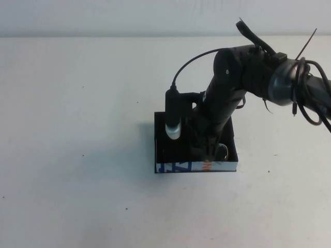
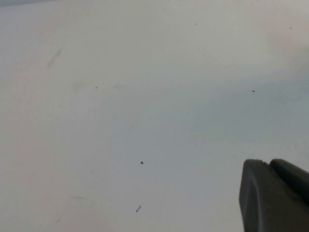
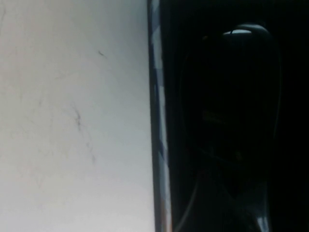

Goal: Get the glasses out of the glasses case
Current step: Pick up the glasses from the glasses case

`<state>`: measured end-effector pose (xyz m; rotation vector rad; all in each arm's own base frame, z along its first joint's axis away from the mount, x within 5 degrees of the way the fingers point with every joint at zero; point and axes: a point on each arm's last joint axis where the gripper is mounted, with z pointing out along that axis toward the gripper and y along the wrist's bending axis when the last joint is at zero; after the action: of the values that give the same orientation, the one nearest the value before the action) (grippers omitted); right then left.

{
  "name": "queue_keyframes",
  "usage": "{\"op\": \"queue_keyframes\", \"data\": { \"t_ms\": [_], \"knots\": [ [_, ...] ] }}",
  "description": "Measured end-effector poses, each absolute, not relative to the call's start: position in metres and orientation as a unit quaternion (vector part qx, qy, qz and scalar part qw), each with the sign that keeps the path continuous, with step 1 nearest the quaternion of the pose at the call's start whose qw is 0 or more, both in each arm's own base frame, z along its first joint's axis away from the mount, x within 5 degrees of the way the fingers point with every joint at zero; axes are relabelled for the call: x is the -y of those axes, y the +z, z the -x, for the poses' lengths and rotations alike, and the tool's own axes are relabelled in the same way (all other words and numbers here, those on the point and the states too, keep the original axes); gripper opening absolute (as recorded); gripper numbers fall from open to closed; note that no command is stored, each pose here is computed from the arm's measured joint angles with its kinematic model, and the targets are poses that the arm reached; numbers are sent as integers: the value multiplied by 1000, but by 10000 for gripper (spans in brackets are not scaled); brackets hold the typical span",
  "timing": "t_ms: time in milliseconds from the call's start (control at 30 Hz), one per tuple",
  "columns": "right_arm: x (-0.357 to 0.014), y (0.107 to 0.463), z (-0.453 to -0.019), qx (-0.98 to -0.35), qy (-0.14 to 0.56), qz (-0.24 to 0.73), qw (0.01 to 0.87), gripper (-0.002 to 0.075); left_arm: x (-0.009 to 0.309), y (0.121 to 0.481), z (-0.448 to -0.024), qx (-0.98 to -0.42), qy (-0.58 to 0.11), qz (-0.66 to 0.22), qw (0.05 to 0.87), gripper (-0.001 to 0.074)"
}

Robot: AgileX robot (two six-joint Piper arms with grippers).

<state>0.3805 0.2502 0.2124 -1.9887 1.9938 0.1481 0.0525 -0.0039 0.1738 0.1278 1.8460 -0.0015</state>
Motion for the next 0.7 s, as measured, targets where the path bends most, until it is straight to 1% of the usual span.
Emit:
{"op": "queue_keyframes", "data": {
  "t_ms": [267,433,600,700],
  "knots": [
    [-250,208,-387,-703,55,689,168,347,4,174,-53,-797,-1,-55,602,-4],
    [-252,192,-387,-709,71,686,150,338,4,174,-53,-797,-1,-55,602,-4],
    [-252,191,-386,-709,76,687,141,292,4,174,-53,-797,-1,-55,602,-4],
    [-252,191,-385,-709,78,687,138,251,4,174,-53,-797,-1,-55,602,-4]
  ]
}}
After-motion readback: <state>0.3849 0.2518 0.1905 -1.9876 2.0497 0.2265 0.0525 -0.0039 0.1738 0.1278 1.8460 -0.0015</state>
